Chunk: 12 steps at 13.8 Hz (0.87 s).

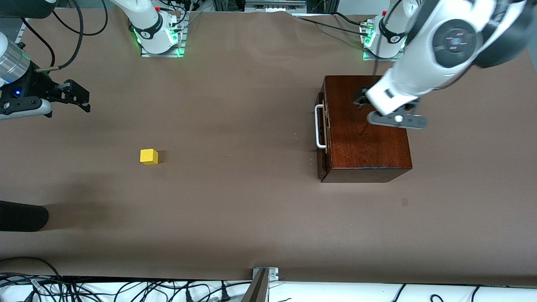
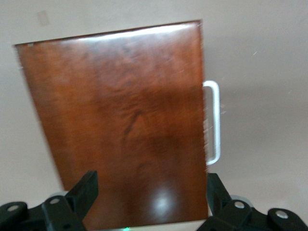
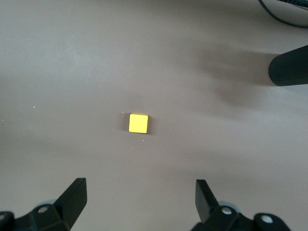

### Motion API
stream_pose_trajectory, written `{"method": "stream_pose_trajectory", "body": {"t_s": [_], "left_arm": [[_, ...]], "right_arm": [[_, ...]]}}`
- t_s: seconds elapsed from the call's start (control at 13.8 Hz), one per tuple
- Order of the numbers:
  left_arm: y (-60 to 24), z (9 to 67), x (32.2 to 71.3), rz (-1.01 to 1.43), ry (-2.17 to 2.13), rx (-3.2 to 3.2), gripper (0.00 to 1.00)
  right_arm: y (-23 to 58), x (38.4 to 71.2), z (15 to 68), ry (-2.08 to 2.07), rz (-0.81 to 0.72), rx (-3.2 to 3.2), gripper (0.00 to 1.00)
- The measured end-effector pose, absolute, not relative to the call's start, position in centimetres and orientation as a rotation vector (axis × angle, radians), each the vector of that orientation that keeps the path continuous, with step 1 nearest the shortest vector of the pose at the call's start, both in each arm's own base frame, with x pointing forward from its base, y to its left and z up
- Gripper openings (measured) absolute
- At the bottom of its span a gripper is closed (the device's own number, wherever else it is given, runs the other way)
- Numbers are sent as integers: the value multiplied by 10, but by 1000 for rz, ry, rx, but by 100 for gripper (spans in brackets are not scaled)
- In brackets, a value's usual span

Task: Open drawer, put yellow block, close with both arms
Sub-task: 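Move the left gripper over the wooden box toward the drawer handle, then lower the left gripper and hook the white drawer handle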

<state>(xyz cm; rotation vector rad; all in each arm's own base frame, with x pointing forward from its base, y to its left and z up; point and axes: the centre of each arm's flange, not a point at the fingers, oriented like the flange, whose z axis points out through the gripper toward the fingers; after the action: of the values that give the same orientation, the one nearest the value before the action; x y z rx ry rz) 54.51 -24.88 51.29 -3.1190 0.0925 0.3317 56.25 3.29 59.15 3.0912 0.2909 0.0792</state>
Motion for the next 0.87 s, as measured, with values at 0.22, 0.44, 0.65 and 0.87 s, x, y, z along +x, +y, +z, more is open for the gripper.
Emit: {"method": "stream_pose_trajectory", "body": {"t_s": [0.22, 0.44, 0.65, 0.87], "left_arm": [[-305, 476, 545, 258, -49, -3110, 100], [-355, 427, 536, 170, -90, -3008, 100], [-398, 375, 521, 102, -96, -2932, 100], [-415, 335, 506, 52, -71, -2858, 100]], "right_arm": [[33, 563, 591, 291, 79, 3091, 100], [33, 563, 591, 291, 79, 3091, 100], [33, 563, 591, 291, 79, 3091, 100], [33, 563, 591, 290, 79, 3091, 100]]}}
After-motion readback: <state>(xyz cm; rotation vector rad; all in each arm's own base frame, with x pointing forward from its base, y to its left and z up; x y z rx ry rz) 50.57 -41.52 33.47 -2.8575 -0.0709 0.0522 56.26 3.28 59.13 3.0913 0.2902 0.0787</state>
